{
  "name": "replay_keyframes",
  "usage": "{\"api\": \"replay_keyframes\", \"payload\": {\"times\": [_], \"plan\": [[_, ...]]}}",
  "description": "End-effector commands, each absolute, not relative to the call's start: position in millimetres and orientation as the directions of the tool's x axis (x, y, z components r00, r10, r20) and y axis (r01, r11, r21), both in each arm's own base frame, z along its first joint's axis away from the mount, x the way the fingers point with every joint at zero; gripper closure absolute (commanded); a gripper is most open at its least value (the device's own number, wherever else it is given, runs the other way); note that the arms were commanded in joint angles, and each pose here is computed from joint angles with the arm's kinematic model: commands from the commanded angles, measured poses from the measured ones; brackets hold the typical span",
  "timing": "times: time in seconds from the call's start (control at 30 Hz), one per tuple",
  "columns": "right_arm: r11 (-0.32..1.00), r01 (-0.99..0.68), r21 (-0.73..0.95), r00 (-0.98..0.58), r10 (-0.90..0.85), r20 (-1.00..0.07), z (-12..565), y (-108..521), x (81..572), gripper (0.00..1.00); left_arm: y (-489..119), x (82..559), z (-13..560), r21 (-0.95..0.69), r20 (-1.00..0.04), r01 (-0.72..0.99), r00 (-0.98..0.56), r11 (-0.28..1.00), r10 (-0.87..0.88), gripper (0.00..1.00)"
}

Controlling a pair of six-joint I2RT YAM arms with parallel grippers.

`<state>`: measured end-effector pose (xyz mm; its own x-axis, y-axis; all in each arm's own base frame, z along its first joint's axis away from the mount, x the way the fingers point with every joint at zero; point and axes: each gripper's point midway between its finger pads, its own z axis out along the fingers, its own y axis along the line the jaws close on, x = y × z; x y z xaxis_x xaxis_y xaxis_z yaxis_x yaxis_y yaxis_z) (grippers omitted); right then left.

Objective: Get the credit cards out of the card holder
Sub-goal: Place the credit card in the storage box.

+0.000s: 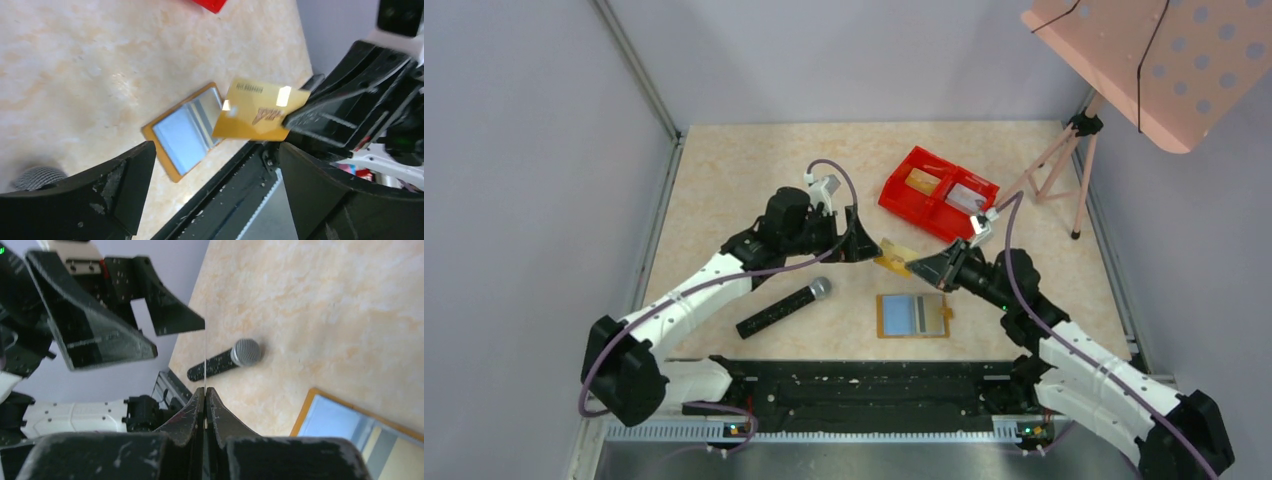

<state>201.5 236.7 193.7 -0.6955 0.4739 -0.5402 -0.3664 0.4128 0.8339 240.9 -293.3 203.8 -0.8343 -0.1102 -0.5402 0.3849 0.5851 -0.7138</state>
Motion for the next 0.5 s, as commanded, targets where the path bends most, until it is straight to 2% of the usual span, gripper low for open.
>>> {"api": "replay_keyframes", "payload": {"times": [0.0,0.27,0.47], "plan": [[0.506,-0.394,0.767,-0.607,0.483,-0.631,233.5,229.2,245.9,1.00,-260.1,251.5,236.7,-0.562,-0.680,0.432,-0.727,0.705,-0.097,0.01],[0.661,-0.265,0.702,-0.554,0.492,-0.672,246.9,199.1,351.0,1.00,-212.2,246.2,235.1,-0.382,-0.694,0.351,-0.720,0.855,-0.015,0.01],[0.734,-0.142,0.664,-0.575,0.486,-0.659,224.5,179.5,430.3,1.00,-168.4,246.6,217.3,-0.216,-0.710,0.247,-0.704,0.945,0.022,0.01]]}}
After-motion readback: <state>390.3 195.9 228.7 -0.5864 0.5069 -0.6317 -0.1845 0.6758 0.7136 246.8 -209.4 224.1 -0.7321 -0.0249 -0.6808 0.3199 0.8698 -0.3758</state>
